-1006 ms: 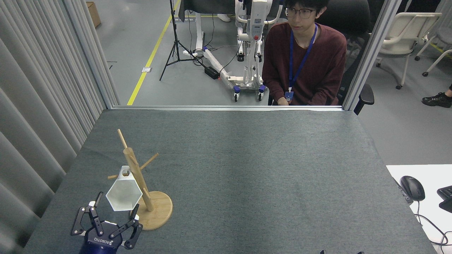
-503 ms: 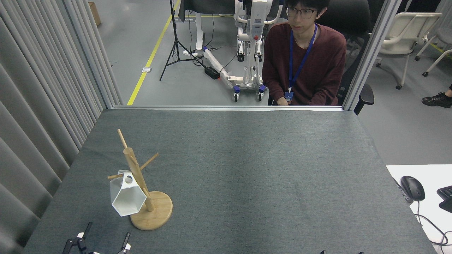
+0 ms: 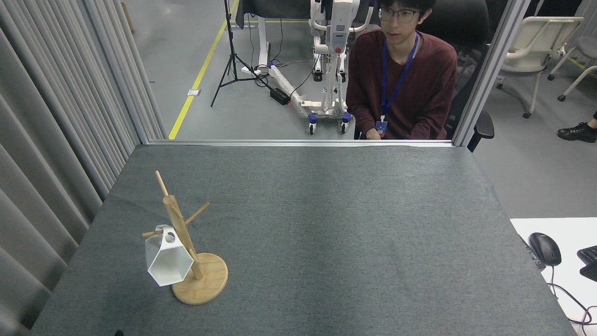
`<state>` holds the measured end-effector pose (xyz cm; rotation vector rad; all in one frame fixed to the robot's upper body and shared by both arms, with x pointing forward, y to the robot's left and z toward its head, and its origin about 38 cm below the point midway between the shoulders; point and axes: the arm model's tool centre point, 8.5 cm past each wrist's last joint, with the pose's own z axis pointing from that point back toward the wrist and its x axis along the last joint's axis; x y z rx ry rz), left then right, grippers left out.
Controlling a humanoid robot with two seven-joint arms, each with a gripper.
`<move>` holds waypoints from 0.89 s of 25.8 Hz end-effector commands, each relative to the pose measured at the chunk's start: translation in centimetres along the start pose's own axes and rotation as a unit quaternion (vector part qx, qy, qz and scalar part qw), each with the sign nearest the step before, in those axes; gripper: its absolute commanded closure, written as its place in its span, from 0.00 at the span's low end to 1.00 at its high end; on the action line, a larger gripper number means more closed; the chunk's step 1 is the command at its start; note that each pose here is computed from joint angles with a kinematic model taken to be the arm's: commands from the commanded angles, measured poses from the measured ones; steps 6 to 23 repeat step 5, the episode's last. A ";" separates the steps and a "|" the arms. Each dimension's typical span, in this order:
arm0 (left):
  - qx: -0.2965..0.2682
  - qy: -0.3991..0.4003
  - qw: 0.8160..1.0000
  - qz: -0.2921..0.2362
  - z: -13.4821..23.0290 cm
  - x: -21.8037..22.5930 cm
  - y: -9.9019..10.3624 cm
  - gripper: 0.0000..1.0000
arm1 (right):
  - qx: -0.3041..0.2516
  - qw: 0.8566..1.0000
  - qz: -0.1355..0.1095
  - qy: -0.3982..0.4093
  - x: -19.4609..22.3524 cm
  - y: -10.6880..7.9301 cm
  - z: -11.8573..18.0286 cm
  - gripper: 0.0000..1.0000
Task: Hang cup on storage rack
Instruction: 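Open the left gripper and withdraw it from the cup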
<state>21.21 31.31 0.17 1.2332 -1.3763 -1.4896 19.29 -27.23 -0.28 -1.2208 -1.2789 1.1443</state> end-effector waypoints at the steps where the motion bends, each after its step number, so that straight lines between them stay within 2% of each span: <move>1: 0.007 0.001 1.000 0.004 0.1 -0.2 0.5 0.01 | 0.002 1.000 -0.001 -0.001 -0.1 0.1 0.4 0.02; 5: 0.030 0.005 1.000 0.000 -0.2 -0.6 2.6 0.01 | 0.001 1.000 0.005 -0.005 -0.1 0.0 0.3 0.02; 23: 0.030 0.005 1.000 0.000 -0.2 -0.6 2.6 0.01 | 0.001 1.000 0.005 -0.005 -0.1 0.0 0.3 0.02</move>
